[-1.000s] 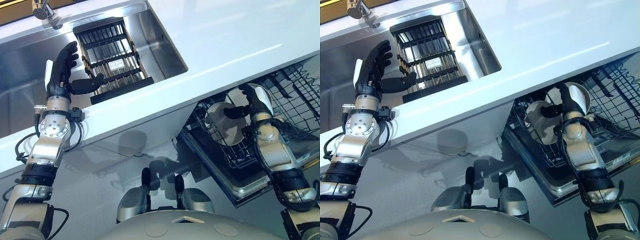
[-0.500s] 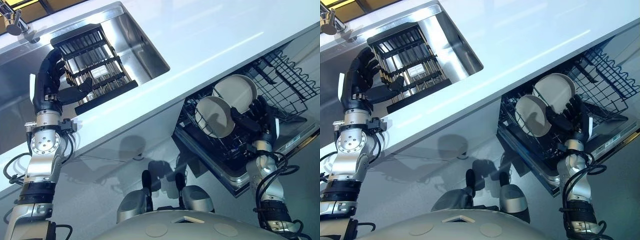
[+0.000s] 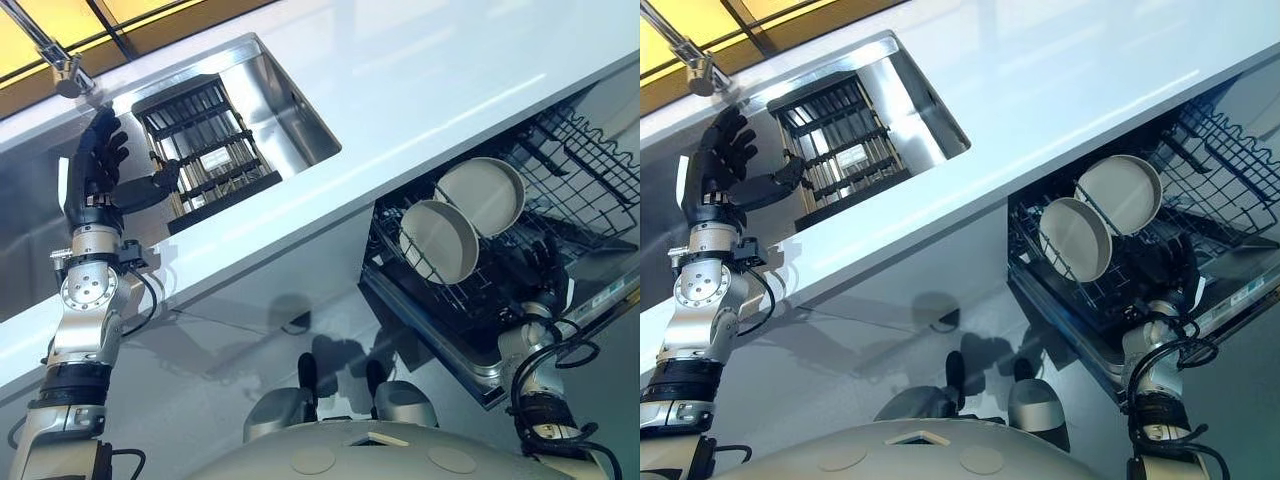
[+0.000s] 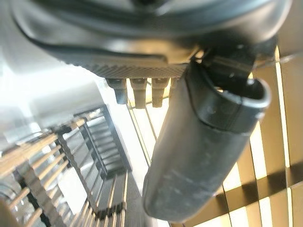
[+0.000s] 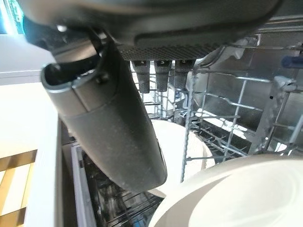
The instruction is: Pick up plates and place into dishwasher.
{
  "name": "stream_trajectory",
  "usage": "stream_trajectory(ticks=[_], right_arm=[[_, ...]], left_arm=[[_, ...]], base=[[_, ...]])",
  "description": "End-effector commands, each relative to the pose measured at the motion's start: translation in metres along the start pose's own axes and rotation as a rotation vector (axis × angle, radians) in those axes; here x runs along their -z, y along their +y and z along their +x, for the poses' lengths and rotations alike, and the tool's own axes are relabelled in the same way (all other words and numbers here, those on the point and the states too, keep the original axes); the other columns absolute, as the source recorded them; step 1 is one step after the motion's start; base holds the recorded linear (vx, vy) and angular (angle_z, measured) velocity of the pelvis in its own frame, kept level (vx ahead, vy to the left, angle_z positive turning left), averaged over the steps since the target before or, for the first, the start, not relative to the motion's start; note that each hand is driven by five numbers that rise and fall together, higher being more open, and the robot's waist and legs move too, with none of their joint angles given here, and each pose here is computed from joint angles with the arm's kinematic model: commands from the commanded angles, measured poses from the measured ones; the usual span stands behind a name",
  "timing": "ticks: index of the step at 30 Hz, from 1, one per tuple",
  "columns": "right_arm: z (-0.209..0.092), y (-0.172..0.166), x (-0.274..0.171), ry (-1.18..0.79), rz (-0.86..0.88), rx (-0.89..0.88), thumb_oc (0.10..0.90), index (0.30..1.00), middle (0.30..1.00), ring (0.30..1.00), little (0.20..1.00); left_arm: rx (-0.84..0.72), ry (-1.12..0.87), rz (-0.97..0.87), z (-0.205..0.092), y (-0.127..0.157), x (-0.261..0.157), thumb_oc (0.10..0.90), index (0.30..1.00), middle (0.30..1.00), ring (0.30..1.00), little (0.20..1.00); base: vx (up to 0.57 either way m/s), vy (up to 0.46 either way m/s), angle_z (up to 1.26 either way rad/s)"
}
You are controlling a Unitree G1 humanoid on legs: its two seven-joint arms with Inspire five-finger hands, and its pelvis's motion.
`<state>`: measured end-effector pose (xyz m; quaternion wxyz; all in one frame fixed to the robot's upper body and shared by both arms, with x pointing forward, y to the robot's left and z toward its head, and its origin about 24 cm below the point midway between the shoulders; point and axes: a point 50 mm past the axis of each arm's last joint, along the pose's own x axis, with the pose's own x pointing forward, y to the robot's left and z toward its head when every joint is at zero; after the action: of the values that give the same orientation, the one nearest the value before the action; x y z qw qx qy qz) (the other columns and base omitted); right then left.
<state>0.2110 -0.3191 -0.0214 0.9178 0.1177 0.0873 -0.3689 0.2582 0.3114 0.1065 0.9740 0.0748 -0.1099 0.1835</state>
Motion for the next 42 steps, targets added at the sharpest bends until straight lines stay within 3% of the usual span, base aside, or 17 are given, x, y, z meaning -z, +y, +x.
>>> stream_trajectory(ticks=[1, 7, 18, 24, 34, 38, 42], right_arm=[[0.02, 0.013, -0.06, -0.272, 0.001, -0.009, 0.8, 0.9, 0.9, 0.9, 0.9], [0.005, 0.033, -0.098, -0.616, -0.035, 0.04, 0.8, 0.9, 0.9, 0.9, 0.9], [-0.008, 0.016, -0.104, -0.758, -0.039, 0.22, 0.8, 0.9, 0.9, 0.9, 0.9], [-0.014, 0.015, -0.11, -0.84, -0.135, 0.255, 0.8, 0.9, 0.9, 0.9, 0.9], [-0.006, -0.006, -0.095, -0.686, -0.113, 0.278, 0.8, 0.9, 0.9, 0.9, 0.9], [0.005, -0.008, -0.074, -0.463, 0.022, 0.089, 0.8, 0.9, 0.9, 0.9, 0.9], [0.013, -0.013, -0.06, -0.33, 0.139, 0.071, 0.8, 0.9, 0.9, 0.9, 0.9]], left_arm=[[-0.033, -0.264, -0.041, 0.03, 0.009, -0.057, 0.8, 0.9, 0.9, 0.9, 0.9], [-0.049, -0.267, -0.068, 0.028, 0.003, -0.055, 0.8, 0.9, 0.9, 0.9, 0.9], [-0.105, -0.24, -0.105, 0.024, 0.008, -0.047, 0.8, 0.9, 0.9, 0.9, 0.9], [-0.112, -0.232, -0.109, 0.021, 0.008, -0.044, 0.8, 0.9, 0.9, 0.9, 0.9], [-0.12, -0.229, -0.101, 0.025, 0.016, -0.045, 0.8, 0.9, 0.9, 0.9, 0.9], [-0.112, -0.228, -0.092, 0.026, 0.018, -0.046, 0.8, 0.9, 0.9, 0.9, 0.9], [-0.104, -0.237, -0.078, 0.03, 0.022, -0.05, 0.8, 0.9, 0.9, 0.9, 0.9]], base=[[-0.03, -0.04, 0.15], [-0.02, 0.005, 0.13], [0.0, 0.004, 0.01], [0.0, 0.004, -0.02], [-0.02, -0.011, -0.05], [0.0, -0.016, -0.01], [-0.02, -0.045, 0.0]])
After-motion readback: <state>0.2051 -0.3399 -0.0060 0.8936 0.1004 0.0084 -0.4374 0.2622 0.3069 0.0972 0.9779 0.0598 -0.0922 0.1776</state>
